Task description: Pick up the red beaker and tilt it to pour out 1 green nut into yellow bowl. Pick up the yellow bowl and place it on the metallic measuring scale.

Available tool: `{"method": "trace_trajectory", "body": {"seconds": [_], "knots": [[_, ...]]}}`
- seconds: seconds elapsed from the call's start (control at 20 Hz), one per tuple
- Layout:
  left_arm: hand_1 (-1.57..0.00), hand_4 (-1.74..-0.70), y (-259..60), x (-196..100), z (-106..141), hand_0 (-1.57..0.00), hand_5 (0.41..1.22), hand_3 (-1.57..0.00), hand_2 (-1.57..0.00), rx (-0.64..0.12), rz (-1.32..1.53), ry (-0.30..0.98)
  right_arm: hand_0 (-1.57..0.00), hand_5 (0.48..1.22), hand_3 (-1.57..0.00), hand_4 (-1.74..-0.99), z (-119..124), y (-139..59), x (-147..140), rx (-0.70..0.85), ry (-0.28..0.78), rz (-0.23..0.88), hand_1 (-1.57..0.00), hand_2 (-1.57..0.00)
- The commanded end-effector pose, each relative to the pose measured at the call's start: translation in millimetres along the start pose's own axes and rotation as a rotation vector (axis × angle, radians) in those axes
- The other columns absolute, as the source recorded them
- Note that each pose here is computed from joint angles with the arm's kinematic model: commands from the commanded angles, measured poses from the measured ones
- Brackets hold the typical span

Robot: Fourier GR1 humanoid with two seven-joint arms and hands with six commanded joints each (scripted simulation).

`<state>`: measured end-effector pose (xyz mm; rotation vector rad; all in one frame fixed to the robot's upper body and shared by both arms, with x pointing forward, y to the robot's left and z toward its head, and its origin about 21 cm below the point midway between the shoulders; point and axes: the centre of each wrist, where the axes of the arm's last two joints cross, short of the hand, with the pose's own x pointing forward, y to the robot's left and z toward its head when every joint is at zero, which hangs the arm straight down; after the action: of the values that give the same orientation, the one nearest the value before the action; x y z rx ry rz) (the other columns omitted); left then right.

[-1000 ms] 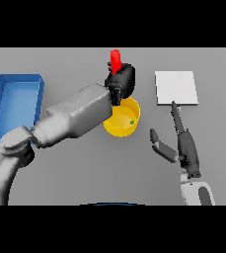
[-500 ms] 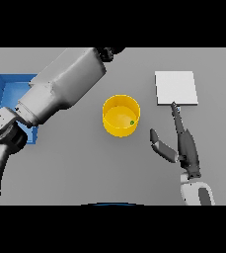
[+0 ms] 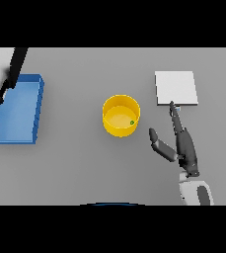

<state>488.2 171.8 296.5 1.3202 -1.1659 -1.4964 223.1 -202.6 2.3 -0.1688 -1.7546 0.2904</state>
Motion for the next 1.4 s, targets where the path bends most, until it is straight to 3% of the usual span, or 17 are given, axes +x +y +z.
{"method": "trace_trajectory", "body": {"seconds": [0.0, 0.3, 0.5, 0.85, 1.2, 1.35], "knots": [[-1.57, -1.74, -9, -20, 1, -1.57, 1.221, -1.45, -1.57, 0.015, 0.088, 0.047, 0.00, 0.666, 0.00, -1.002, -2, -2.6, -1, -0.008, -0.001, -0.008, 0.00, 0.00], [-1.57, -1.74, -80, -108, 24, -1.57, 1.221, -1.43, -1.57, 0.040, 0.506, 0.377, 0.00, 0.653, 0.00, -1.050, -4, 0.5, 1, 0.000, -0.011, 0.014, 0.00, 0.00], [-1.57, -1.74, -134, -123, 42, -1.57, 1.221, -1.47, -1.57, 0.042, 0.744, 0.501, 0.00, 0.651, 0.00, -1.047, -4, -0.6, 4, -0.003, -0.008, 0.043, 0.00, 0.00], [-1.57, -1.74, -189, -111, 85, -1.57, 1.221, -1.45, -1.57, 0.045, 0.956, 0.646, 0.00, 0.648, 0.00, -1.026, -5, -2.0, 4, 0.006, 0.003, 0.067, 0.00, 0.00], [-1.57, -1.74, -224, -89, 120, -1.57, 1.221, -1.51, -1.57, 0.077, 1.063, 0.674, 0.00, 0.648, 0.00, -1.004, 0, -0.7, -2, 0.015, -0.007, 0.041, 0.00, 0.00], [-1.57, -1.74, -236, -79, 131, -1.57, 1.151, -1.54, -1.57, 0.054, 1.111, 0.685, 0.00, 0.650, 0.00, -1.012, 0, -3.7, -2, 0.012, -0.019, 0.044, 0.00, 0.00]]}}
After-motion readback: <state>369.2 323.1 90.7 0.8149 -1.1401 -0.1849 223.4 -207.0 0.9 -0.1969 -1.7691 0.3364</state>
